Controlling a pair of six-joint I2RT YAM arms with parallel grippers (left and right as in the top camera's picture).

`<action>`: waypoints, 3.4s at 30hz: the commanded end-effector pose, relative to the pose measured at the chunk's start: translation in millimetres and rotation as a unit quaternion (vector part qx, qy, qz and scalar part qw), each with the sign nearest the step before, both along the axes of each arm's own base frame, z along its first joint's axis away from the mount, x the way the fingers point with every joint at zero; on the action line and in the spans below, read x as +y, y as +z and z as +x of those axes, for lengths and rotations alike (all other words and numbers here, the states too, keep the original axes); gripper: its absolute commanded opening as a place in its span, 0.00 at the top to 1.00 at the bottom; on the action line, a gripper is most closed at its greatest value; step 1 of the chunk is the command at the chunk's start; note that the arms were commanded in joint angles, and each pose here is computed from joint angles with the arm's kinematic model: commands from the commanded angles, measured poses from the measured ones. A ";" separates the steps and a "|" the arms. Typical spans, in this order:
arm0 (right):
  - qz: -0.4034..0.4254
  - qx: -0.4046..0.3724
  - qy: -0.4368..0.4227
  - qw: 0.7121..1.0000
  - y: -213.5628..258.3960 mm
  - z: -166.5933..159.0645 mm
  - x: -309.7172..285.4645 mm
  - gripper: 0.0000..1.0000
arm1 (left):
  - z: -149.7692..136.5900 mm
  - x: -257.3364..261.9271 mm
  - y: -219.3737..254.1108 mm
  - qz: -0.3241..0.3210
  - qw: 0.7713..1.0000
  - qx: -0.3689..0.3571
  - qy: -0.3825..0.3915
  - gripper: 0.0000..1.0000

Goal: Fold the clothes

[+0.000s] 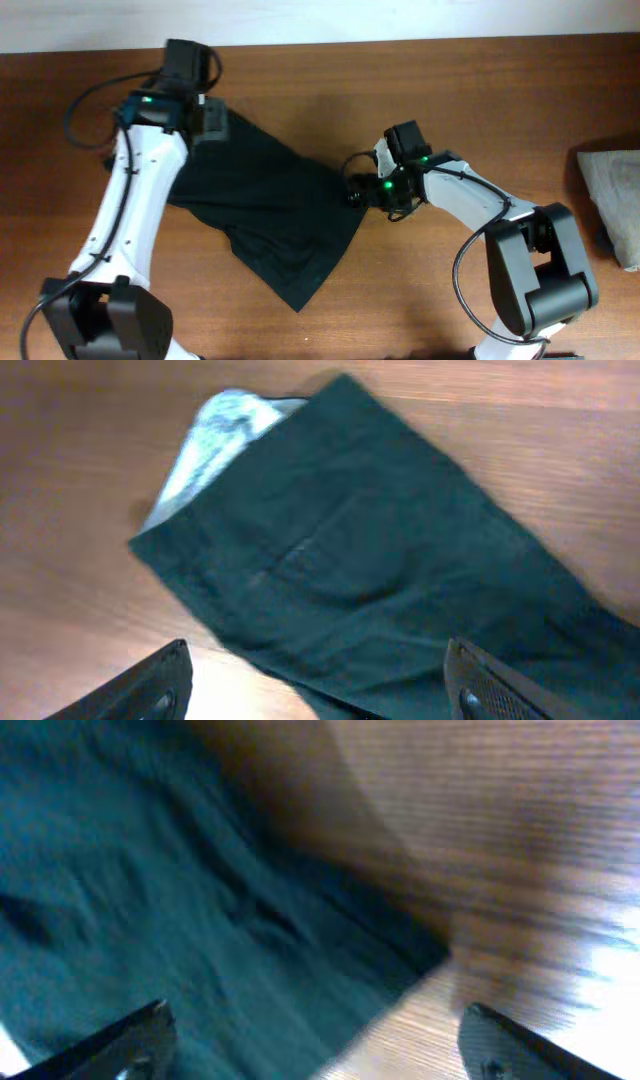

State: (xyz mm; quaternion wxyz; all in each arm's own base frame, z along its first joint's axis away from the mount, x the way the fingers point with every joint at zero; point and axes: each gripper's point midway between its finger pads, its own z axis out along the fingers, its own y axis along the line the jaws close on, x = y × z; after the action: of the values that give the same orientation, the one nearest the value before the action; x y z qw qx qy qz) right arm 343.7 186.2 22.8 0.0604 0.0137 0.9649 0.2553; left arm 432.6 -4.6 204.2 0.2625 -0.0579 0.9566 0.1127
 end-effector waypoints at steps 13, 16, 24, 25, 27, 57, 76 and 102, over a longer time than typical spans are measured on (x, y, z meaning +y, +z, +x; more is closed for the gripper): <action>0.020 -0.126 -0.227 0.965 104.3 139.2 -150.6 0.93 | -7.3 39.3 1.6 0.014 0.999 0.014 0.039 0.14; 0.049 -0.115 -0.207 0.970 114.3 127.6 -175.3 0.45 | -2.4 38.3 -3.1 0.020 0.999 0.018 0.024 0.14; 0.041 -0.034 -0.106 0.993 95.5 75.1 -137.6 0.44 | 102.2 -66.7 -128.4 -0.154 0.956 -0.012 -0.251 0.07; 0.040 -0.032 -0.091 0.995 94.8 71.8 -130.1 0.44 | 111.5 -70.9 -151.0 -0.163 0.953 -0.014 -0.256 0.06; 0.034 -0.029 -0.067 0.997 93.1 66.4 -119.1 0.44 | 123.4 -72.2 -185.2 -0.163 0.952 -0.017 -0.258 0.06; -0.057 0.024 -0.054 0.997 -20.1 65.4 -119.5 0.31 | 27.0 -44.4 4.9 -0.143 0.963 -0.013 -0.229 1.00; 0.001 -0.209 -0.096 0.973 -17.8 176.6 -101.4 0.37 | -4.2 -40.9 50.8 -0.128 0.964 -0.039 -0.228 1.00; -0.035 -0.525 -0.162 0.835 403.1 -31.7 -154.6 0.96 | -148.2 25.1 322.8 0.068 0.890 -0.438 -0.109 1.00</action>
State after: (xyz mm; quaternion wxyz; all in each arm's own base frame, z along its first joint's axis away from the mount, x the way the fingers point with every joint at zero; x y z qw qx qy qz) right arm 327.5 40.3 407.3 0.5719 0.0134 0.7966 0.1954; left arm 297.8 -1.7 511.1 0.6560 0.0616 0.7498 0.0606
